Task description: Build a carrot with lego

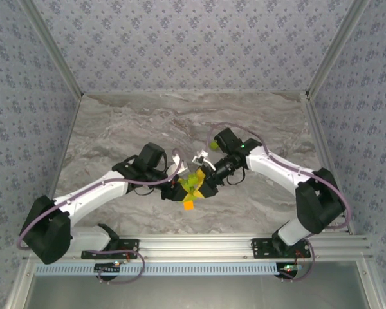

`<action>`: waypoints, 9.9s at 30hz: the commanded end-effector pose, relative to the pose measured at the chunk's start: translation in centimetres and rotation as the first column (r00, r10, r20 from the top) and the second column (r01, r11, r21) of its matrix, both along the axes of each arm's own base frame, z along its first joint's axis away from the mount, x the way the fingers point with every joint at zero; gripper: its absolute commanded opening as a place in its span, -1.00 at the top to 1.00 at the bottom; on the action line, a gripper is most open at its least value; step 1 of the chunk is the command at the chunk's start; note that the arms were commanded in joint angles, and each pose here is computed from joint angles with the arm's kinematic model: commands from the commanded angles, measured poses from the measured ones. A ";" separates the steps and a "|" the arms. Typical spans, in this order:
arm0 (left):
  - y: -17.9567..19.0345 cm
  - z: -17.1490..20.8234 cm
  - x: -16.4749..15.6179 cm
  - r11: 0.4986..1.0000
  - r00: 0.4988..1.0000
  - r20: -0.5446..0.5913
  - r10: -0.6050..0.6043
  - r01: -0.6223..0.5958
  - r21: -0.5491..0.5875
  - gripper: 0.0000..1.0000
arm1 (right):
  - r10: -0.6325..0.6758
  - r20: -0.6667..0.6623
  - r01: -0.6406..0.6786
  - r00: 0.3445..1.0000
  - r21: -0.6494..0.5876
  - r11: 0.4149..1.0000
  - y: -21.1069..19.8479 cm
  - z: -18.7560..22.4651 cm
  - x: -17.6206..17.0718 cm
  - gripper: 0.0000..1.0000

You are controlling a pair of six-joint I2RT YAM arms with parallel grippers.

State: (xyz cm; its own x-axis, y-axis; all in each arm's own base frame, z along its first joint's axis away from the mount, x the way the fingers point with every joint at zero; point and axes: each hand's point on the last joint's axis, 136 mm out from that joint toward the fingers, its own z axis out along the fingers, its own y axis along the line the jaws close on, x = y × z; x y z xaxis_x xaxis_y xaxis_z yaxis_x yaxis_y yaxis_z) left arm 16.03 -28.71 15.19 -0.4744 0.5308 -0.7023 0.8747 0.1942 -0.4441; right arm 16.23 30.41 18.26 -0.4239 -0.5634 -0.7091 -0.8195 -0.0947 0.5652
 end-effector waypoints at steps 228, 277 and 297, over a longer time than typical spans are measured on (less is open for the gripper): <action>23.0 3.7 11.6 0.090 0.089 -0.089 0.992 -0.996 0.010 -0.47 | -0.672 0.458 0.813 0.582 -0.334 0.476 -7.5 -22.0 19.4 -0.01; 22.9 4.8 11.8 0.104 0.103 -0.078 0.992 -0.995 0.003 -0.47 | -0.641 0.596 0.866 0.484 -0.221 0.449 -7.7 -24.6 9.8 0.10; 22.6 4.6 12.1 0.122 0.125 -0.070 0.990 -0.992 -0.042 -0.47 | -0.663 0.540 0.842 0.518 -0.189 0.505 -7.6 -25.2 9.7 0.60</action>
